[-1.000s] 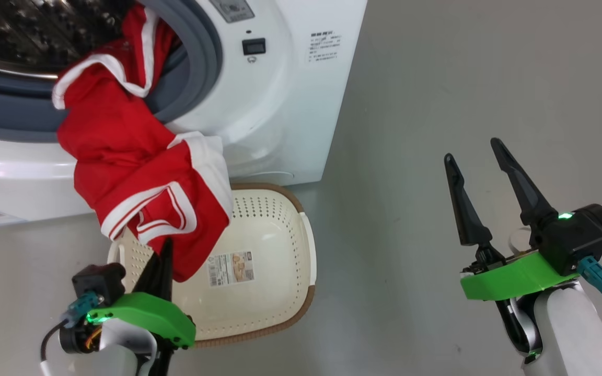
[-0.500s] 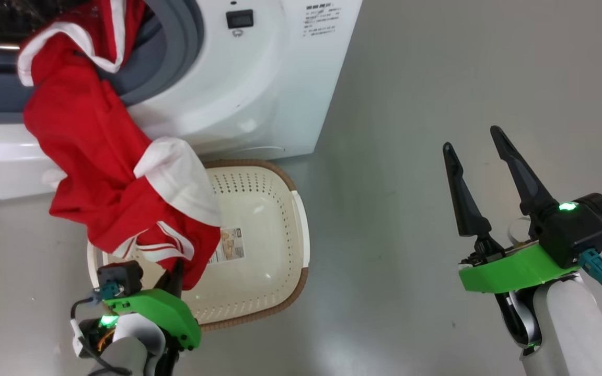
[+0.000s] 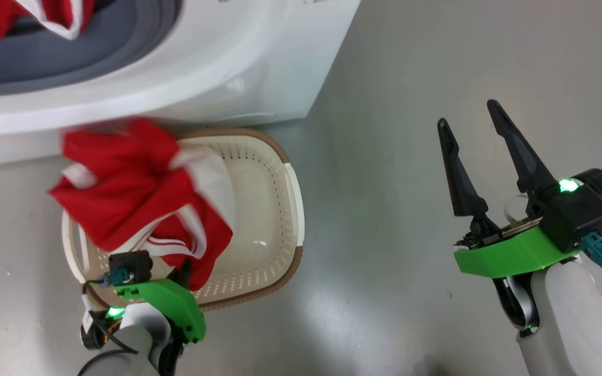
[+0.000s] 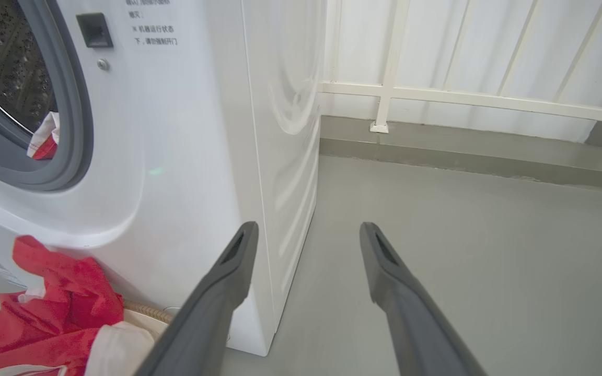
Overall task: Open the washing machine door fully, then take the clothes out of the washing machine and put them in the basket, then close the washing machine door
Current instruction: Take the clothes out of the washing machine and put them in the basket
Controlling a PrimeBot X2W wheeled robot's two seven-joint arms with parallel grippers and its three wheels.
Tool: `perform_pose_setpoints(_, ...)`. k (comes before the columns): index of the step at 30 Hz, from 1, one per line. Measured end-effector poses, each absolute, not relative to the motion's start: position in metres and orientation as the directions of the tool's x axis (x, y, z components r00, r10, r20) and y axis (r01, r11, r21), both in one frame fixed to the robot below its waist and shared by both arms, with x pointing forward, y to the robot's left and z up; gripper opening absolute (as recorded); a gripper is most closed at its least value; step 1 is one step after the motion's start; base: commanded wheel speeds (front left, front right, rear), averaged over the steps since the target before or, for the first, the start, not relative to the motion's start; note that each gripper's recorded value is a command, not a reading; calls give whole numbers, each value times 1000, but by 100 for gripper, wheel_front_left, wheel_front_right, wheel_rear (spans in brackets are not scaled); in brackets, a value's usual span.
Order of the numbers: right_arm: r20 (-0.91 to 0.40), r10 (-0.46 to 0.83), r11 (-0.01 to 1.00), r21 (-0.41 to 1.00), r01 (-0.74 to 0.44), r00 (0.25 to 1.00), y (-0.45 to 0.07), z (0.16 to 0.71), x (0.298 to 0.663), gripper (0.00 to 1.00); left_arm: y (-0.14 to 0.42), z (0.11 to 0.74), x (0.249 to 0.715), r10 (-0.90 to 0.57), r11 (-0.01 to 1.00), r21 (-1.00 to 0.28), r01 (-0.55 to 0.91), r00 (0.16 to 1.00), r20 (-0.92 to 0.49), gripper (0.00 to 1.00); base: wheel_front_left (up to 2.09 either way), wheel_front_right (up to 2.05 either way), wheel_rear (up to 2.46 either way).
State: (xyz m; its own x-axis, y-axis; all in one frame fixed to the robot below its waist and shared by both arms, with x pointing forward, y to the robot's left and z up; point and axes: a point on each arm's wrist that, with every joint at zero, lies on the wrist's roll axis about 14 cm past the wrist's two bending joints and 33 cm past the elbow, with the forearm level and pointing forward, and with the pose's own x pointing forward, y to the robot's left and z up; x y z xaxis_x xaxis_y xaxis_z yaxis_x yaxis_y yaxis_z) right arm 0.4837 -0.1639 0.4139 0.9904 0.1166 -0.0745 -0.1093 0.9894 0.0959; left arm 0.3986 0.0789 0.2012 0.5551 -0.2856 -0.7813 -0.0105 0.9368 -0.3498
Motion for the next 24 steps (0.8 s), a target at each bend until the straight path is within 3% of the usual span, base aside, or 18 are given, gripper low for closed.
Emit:
perform_pose_setpoints(6, -96, 116, 990, 95, -107, 989, -165, 400, 489, 100, 73, 185, 398, -297, 935, -354, -12, 521, -801, 0, 0, 0, 0)
perform_pose_setpoints(17, -114, 119, 989, 96, -108, 986, -164, 388, 494, 100, 75, 180, 416, -278, 939, -344, -19, 549, -788, 0, 0, 0, 0)
perform_pose_setpoints(18, -111, 120, 989, 96, -109, 987, -164, 389, 495, 100, 75, 180, 417, -277, 939, -344, -18, 550, -788, 42, 0, 0, 0)
perform_pose_setpoints(19, -111, 120, 989, 98, -109, 987, -164, 389, 495, 100, 75, 180, 418, -276, 939, -343, -18, 551, -787, 95, 0, 0, 0)
perform_pose_setpoints(20, -111, 120, 989, 99, -109, 987, -164, 389, 495, 100, 76, 180, 419, -273, 941, -339, -19, 553, -787, 100, 0, 0, 0)
perform_pose_setpoints(24, -110, 119, 989, 102, -108, 987, -164, 390, 495, 100, 79, 184, 425, -262, 943, -331, -18, 570, -779, 100, 0, 0, 0)
